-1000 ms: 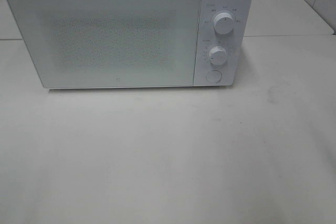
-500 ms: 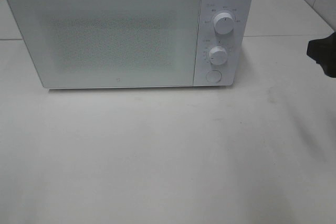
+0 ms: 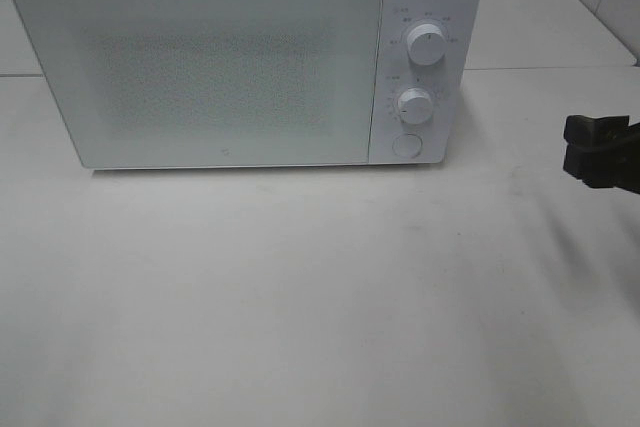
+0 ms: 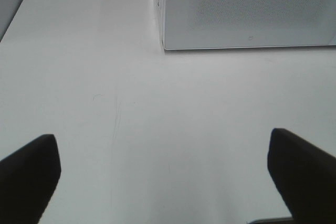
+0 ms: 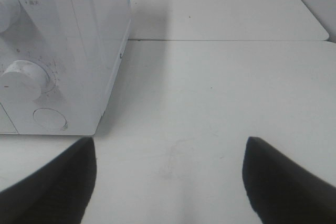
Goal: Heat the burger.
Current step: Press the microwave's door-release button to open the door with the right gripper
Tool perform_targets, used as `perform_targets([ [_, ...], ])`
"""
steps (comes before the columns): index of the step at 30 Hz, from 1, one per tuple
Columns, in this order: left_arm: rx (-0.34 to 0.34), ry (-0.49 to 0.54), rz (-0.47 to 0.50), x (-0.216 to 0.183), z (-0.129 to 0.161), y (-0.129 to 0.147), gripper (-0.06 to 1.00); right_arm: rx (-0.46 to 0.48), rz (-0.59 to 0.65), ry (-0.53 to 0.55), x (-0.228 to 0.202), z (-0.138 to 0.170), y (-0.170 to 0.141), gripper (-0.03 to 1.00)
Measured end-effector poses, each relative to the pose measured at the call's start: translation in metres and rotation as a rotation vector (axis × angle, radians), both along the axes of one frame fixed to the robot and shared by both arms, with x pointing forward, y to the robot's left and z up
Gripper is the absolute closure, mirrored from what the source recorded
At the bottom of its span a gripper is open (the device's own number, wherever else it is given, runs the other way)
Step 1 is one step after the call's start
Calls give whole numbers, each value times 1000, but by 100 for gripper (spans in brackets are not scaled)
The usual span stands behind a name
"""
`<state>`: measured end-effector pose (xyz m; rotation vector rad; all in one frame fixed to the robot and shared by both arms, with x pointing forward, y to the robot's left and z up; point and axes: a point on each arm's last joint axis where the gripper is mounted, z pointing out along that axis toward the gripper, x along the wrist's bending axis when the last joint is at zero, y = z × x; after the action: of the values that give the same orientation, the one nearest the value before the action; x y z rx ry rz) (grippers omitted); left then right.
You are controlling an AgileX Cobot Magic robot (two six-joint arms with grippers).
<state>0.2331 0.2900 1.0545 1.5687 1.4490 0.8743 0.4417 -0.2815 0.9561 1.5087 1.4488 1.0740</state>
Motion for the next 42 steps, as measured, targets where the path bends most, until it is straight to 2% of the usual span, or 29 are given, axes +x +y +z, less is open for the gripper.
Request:
perform_targets([
  [12,0,0,0,0,0,0,-5,-47,2,5,7,-39,47,22],
  [27,0,0,0,0,0,0,-5,-63,50,3,22,-51,114,22],
  [33,0,0,0,0,0,0,-5,-63,66,4,28,-56,130,22],
  [42,0,0,0,0,0,0,-5,-46,64,4,31,-56,134,23],
])
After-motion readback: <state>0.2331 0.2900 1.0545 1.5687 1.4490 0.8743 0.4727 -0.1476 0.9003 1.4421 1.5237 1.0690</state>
